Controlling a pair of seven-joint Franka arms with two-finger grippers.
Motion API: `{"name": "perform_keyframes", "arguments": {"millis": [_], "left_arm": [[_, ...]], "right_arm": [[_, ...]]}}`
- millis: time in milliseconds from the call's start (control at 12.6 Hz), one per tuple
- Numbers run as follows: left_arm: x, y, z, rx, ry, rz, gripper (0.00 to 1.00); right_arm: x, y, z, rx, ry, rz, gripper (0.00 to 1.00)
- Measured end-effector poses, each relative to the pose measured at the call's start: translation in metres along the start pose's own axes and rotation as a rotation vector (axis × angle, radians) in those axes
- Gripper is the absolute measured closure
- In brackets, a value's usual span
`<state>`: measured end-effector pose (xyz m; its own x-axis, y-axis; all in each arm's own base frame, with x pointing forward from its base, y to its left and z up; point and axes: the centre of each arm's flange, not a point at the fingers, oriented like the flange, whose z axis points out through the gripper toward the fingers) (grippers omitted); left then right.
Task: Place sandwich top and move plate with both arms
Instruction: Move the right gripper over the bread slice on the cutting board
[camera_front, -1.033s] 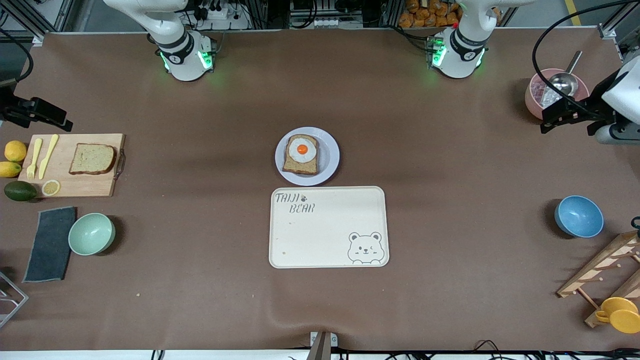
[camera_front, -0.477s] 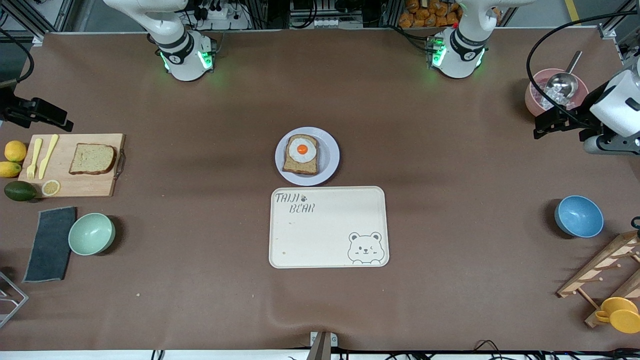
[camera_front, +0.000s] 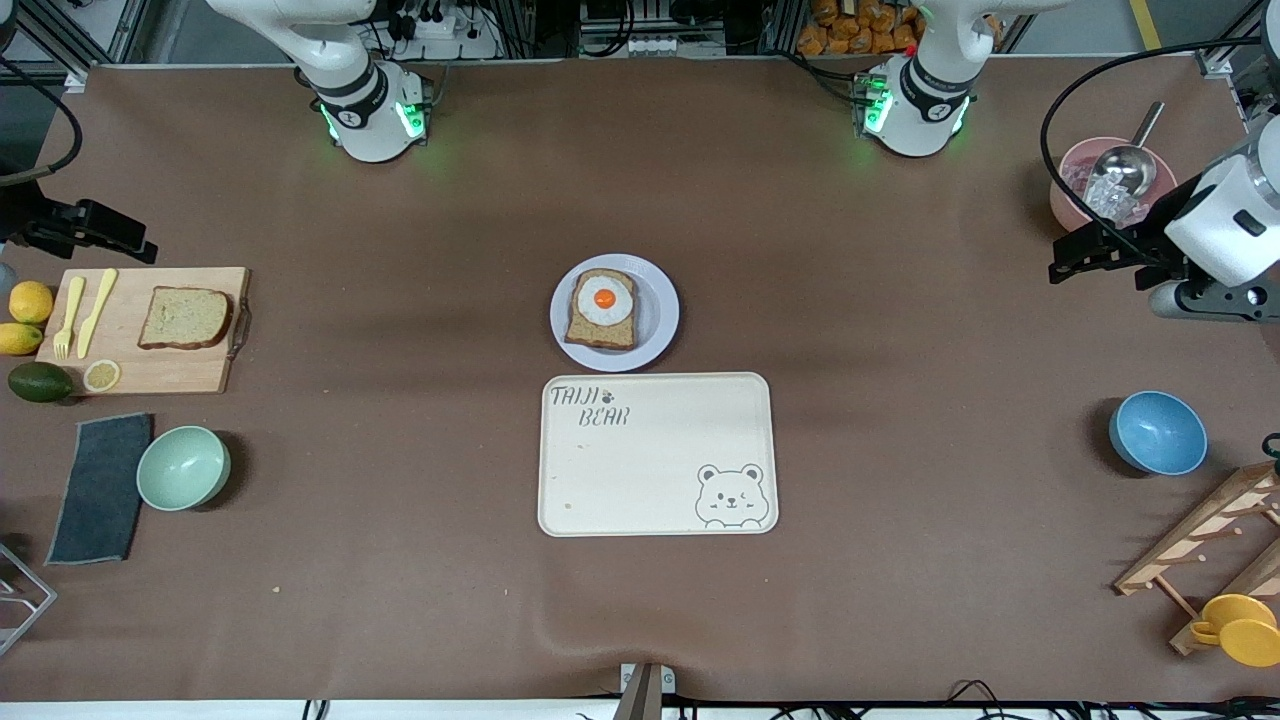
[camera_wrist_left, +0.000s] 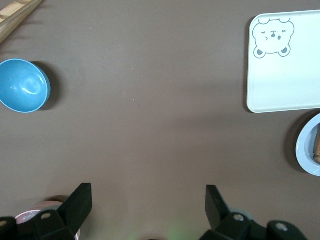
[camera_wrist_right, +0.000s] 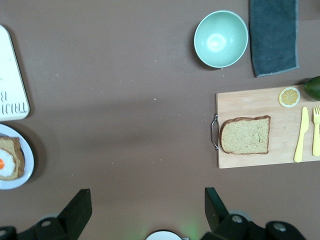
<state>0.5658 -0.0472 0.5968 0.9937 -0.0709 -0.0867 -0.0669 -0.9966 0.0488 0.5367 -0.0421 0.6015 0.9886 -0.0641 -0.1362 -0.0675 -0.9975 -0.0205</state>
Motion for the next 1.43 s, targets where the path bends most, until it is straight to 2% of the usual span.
{"name": "perform_keyframes", "arguments": {"millis": [318,715,1033,1430], "left_arm": [[0.001,0.001,0.001,0.000,-0.001,0.002,0.00],[0.005,0.012,0.007,-0.003,-0.004,0.020,0.00],[0.005,0.013,0.006,-0.003,-0.001,0.021,0.00],[0.005,0.012,0.006,-0.003,-0.001,0.020,0.00]], "right_arm": [[0.010,0.021,0.048,0.008,-0.071,0.016,0.00],[0.018,0.050,0.099,0.023,-0.117,-0.005,0.00],[0.029,0.111,0.135,0.053,-0.125,-0.050,0.00],[0.019,0.192,0.197,0.078,-0.086,-0.094,0.00]]}}
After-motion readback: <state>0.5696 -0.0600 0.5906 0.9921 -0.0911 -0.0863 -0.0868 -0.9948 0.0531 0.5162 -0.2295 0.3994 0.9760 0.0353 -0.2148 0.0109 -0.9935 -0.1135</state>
